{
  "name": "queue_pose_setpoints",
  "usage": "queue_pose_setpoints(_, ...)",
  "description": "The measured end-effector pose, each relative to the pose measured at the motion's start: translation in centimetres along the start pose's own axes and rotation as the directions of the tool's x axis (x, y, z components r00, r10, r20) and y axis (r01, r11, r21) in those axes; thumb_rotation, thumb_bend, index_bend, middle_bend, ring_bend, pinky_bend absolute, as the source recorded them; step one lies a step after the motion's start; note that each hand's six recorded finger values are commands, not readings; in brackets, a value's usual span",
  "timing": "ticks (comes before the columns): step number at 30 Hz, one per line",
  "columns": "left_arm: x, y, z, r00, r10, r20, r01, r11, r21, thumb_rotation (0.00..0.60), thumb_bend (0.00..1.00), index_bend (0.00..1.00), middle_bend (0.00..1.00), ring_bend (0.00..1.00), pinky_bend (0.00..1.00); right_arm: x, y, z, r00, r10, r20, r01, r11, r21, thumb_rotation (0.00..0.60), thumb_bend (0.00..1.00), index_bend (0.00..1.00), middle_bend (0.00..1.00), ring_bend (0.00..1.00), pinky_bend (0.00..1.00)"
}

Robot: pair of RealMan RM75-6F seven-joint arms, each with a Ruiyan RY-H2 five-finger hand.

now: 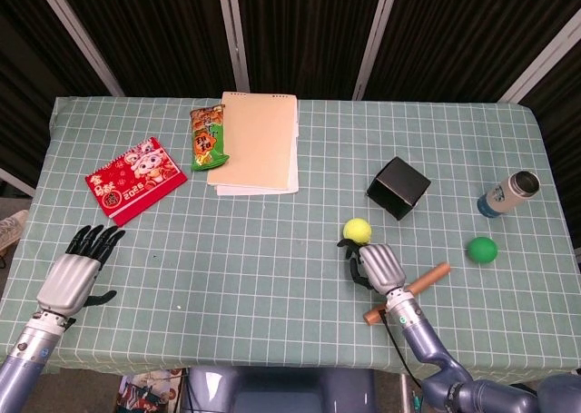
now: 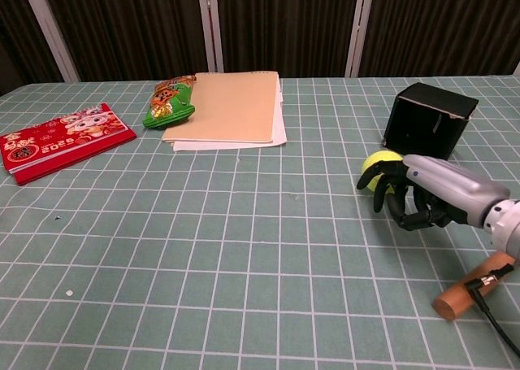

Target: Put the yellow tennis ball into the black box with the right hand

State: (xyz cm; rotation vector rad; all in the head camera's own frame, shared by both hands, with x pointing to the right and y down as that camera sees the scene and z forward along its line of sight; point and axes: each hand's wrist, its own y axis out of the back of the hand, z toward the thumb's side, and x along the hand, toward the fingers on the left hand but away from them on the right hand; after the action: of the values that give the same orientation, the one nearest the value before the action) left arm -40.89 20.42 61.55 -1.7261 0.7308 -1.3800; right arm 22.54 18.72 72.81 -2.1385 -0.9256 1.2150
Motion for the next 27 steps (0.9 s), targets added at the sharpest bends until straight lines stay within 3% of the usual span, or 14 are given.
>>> queue_pose_setpoints(16, 0.1, -0.2, 0.0, 1.0, -0.006, -0.004, 0.006, 1.0, 0.001, 0.6, 0.05, 0.0, 0.05, 0.0, 0.0, -1.0, 1.1, -0.7, 1.0, -0.023, 0.016, 0.023, 0.999, -0.043, 0.6, 0.77, 0.23, 0.43, 0.52, 0.67)
queue_pose_setpoints(27, 0.0, 0.0, 0.0, 1.0, -0.004, -0.005, 0.004, 1.0, -0.007, 0.6, 0.05, 0.0, 0.05, 0.0, 0.0, -2.0, 0.5, 0.5, 1.0, 0.028, 0.002, -0.028, 0.993, -0.114, 0.6, 0.77, 0.21, 0.43, 0.52, 0.67)
